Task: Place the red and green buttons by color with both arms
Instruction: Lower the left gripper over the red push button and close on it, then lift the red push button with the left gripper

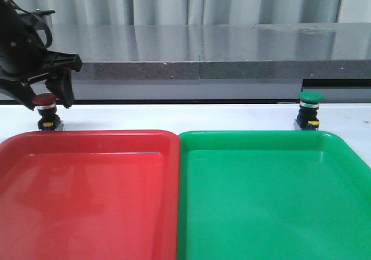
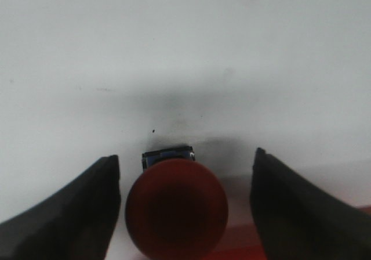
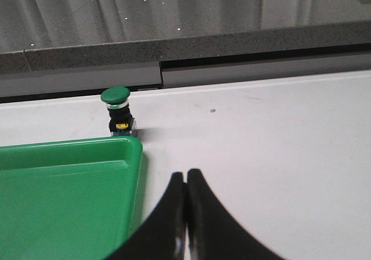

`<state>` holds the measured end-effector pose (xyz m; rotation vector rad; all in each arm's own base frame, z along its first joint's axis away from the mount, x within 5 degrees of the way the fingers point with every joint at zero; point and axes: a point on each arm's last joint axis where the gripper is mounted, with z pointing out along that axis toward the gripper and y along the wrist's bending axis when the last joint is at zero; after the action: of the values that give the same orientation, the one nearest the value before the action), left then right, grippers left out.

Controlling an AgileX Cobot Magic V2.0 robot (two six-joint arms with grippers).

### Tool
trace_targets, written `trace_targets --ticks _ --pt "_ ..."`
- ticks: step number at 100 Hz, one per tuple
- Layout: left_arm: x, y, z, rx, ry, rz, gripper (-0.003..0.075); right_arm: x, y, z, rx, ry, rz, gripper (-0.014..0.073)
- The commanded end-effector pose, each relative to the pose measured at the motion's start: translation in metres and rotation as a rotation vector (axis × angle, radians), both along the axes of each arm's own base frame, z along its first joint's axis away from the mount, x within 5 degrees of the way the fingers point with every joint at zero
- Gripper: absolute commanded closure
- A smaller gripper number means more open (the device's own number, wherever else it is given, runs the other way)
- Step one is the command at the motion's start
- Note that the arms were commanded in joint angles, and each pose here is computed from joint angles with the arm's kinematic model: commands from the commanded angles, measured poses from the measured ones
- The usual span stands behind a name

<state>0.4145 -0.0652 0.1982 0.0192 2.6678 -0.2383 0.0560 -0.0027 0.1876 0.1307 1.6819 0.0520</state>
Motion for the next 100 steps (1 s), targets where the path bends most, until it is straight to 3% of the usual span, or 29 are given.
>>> trace_targets --ticks 1,25,36,69,100 --pt "0.003 -0.002 0.031 -0.022 -0.11 0.01 0.0376 0.0 0.0 0.013 -0.008 -0.098 0.005 0.0658" --pt "0.003 -0.002 0.032 -0.022 -0.113 0.01 0.0512 0.0 0.0 0.013 -0.008 -0.098 0.005 0.0658" --pt "0.005 -0.002 0.04 -0.026 -0.136 0.009 0.0513 0.0 0.0 0.013 -0.008 -0.098 0.005 0.0658" --pt "-0.019 -0.007 0.101 -0.084 -0.266 0.048 0.0513 0.0 0.0 0.013 -0.008 -0.098 0.005 0.0658" --pt "-0.083 -0.031 0.106 -0.114 -0.257 -0.009 0.0513 0.0 0.0 0.013 -0.008 -0.098 0.005 0.0658"
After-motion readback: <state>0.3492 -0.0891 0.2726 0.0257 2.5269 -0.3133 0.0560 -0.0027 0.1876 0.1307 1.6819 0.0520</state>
